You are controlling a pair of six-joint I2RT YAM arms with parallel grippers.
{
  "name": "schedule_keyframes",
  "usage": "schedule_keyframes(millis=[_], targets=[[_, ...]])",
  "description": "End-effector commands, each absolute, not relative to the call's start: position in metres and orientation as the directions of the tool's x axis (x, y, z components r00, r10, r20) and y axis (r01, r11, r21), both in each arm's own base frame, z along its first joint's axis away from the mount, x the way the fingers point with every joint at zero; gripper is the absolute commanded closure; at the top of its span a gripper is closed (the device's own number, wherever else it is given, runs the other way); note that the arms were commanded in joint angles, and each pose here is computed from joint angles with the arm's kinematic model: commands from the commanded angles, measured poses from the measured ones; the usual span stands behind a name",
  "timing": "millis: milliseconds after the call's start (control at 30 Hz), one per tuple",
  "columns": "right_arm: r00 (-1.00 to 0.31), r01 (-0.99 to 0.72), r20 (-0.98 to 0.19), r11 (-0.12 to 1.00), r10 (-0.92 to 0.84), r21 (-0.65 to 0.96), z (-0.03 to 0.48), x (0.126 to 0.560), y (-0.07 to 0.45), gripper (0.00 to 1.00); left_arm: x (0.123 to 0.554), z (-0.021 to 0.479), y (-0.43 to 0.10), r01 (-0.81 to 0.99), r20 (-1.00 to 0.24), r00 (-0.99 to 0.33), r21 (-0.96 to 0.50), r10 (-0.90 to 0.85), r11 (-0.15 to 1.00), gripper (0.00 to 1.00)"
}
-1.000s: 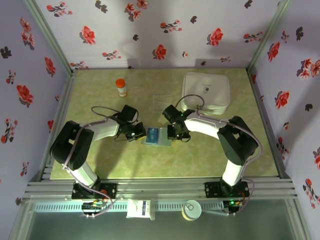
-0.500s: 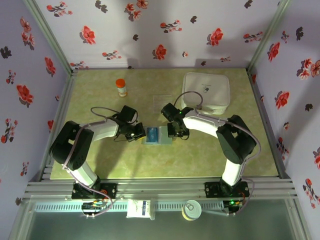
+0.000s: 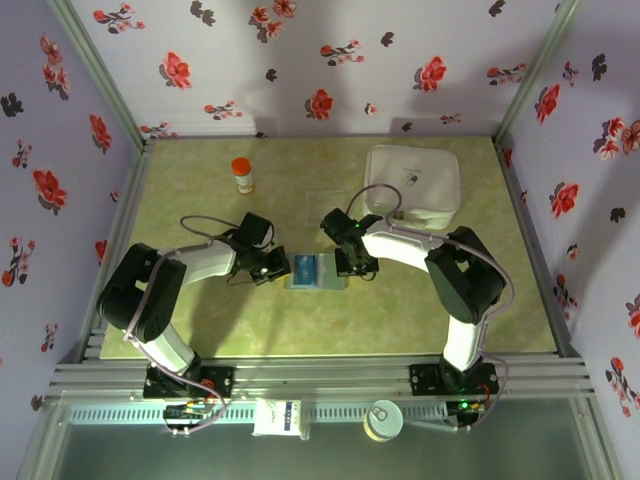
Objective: Take the credit cards out of the card holder
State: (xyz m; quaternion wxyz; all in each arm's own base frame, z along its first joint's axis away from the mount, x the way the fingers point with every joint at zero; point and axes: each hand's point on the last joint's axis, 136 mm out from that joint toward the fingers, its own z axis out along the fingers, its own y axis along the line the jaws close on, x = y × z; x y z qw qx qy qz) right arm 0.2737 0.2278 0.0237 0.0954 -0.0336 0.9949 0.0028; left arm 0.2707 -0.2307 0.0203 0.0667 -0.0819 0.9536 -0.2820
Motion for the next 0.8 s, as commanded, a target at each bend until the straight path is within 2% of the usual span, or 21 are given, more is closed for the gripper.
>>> schedule_keyframes(millis=[0, 200, 267, 633, 767], targets=[[-0.984, -0.041, -0.165, 0.992, -0.061, -0.12, 0.019, 0.268, 0.2, 0.94, 0.249, 0.0, -0.207, -0.179, -0.016, -0.978, -0.456, -0.209, 0.872, 0.96], [-0.982, -0.03, -0.182, 0.989, -0.056, -0.144, 0.03, 0.267, 0.19, 0.74, 0.251, 0.004, -0.209, -0.176, -0.022, -0.977, -0.467, -0.21, 0.867, 0.96], [-0.983, -0.029, -0.176, 0.989, -0.055, -0.148, 0.028, 0.266, 0.188, 0.71, 0.251, 0.004, -0.209, -0.178, -0.02, -0.977, -0.47, -0.212, 0.865, 0.95], [-0.989, -0.029, -0.141, 0.991, -0.047, -0.13, 0.013, 0.26, 0.188, 0.68, 0.252, 0.005, -0.213, -0.181, -0.013, -0.977, -0.483, -0.214, 0.856, 0.96], [-0.984, -0.031, -0.173, 0.995, -0.047, -0.096, 0.029, 0.265, 0.195, 0.67, 0.258, 0.018, -0.217, -0.161, -0.043, -0.976, -0.509, -0.212, 0.845, 0.95]])
